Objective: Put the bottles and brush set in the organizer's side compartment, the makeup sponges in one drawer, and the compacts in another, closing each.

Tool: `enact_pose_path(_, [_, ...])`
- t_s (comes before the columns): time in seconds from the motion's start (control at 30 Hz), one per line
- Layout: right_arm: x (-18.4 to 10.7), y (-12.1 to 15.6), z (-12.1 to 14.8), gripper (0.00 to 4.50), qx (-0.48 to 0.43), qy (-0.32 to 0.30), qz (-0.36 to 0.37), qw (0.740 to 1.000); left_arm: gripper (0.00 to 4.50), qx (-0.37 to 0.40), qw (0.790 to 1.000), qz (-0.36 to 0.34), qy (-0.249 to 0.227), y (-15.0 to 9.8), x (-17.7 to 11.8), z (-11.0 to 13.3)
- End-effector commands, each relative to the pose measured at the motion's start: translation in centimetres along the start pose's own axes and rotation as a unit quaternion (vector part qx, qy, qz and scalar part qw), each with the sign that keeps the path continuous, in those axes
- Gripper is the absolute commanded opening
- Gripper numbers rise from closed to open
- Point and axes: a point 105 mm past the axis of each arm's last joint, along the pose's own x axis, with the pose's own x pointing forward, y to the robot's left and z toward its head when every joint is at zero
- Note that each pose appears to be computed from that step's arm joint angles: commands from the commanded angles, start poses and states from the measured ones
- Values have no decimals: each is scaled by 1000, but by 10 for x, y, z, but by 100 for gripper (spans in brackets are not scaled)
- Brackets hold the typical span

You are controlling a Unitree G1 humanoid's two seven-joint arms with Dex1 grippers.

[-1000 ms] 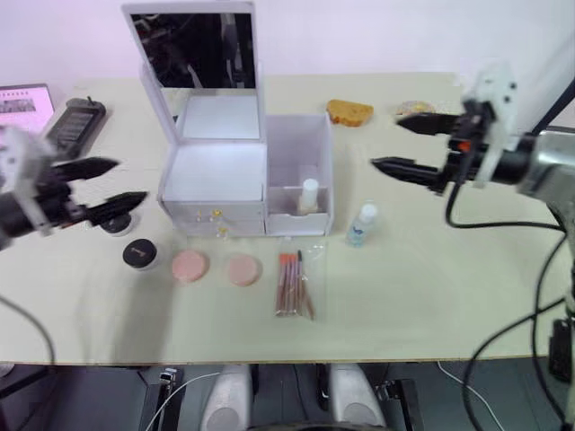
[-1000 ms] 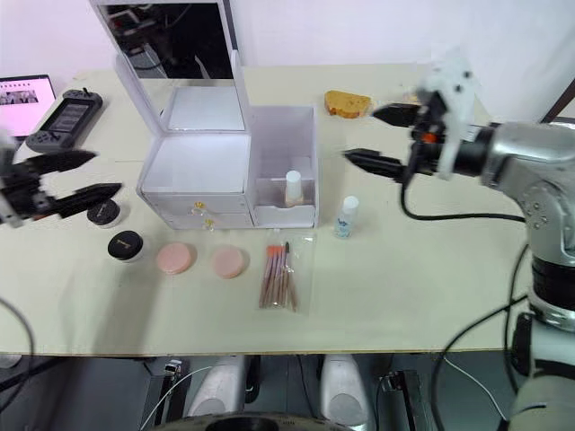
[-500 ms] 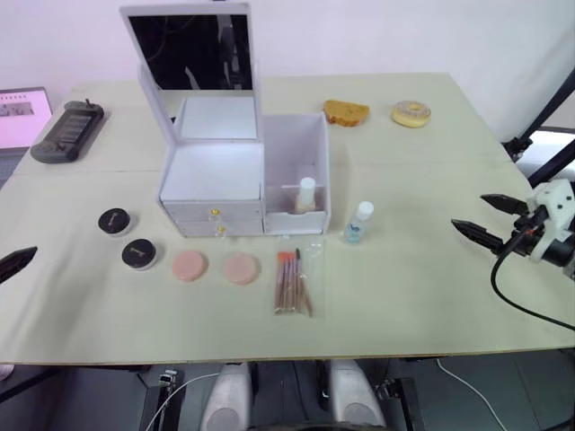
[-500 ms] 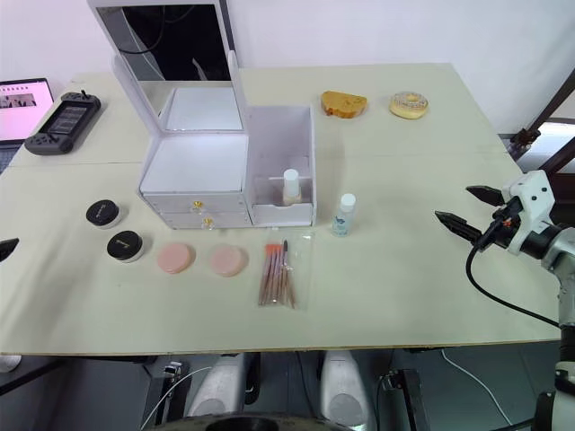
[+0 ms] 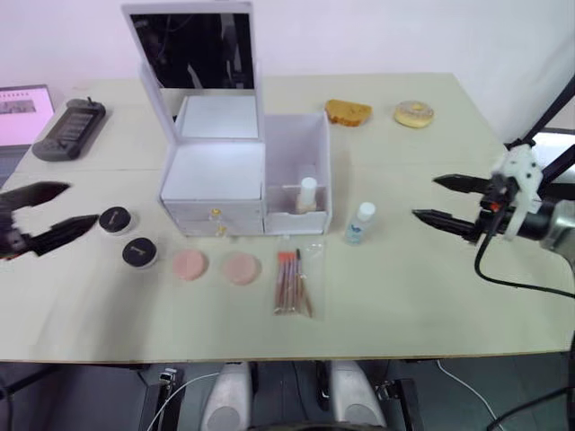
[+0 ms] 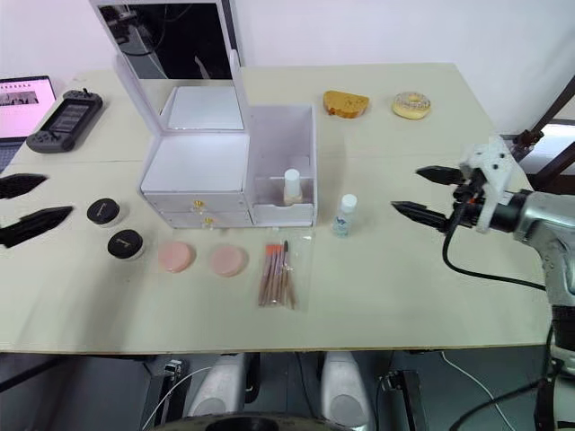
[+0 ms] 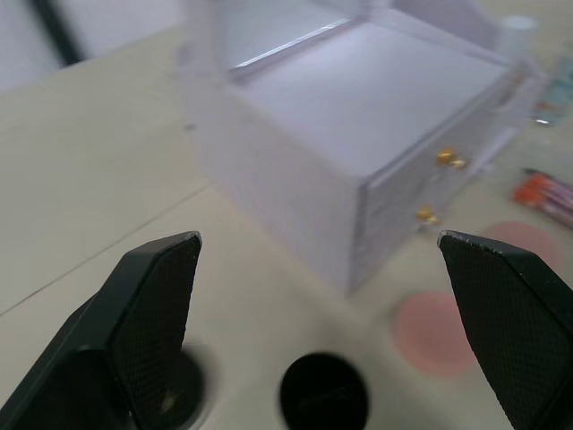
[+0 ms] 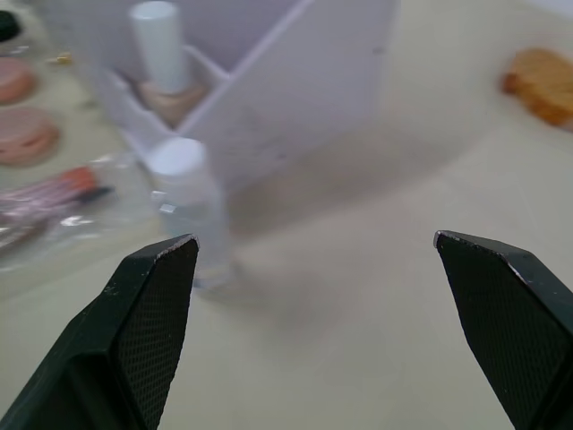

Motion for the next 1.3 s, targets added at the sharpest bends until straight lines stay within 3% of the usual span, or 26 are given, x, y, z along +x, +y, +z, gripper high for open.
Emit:
enact_pose_path(0.03, [15, 22, 18, 446, -5, -15, 34, 999, 450, 10, 998, -52, -14, -24, 27, 17])
enact_pose_path(0.2, [34, 36, 20, 446, 5, -27, 42, 999, 450, 12, 994, -102, -30, -49, 52, 31])
enact_pose_path(0.43, [57, 24, 7, 446, 29, -32, 8, 999, 450, 12, 992, -122, -33, -64, 60, 38])
enact_pose_path(0.57, [60, 23, 5, 322, 27, -36, 8, 999, 450, 10, 992, -120, -33, -67, 60, 39])
enact_pose_path(0.97, [62, 19, -7, 322, 37, -34, 6, 999, 450, 19, 994, -103, -32, -68, 58, 43])
enact_pose_path(1.0, [62, 19, -8, 266, 39, -34, 6, 999, 450, 19, 994, -102, -34, -68, 58, 43])
enact_pose_path(1.13, [65, 23, -8, 115, 44, -36, 15, 998, 450, 19, 994, -100, -34, -69, 59, 43])
enact_pose_path(1.3, [62, 25, 1, 113, 39, -48, 22, 998, 450, 24, 995, -91, -35, -65, 58, 44])
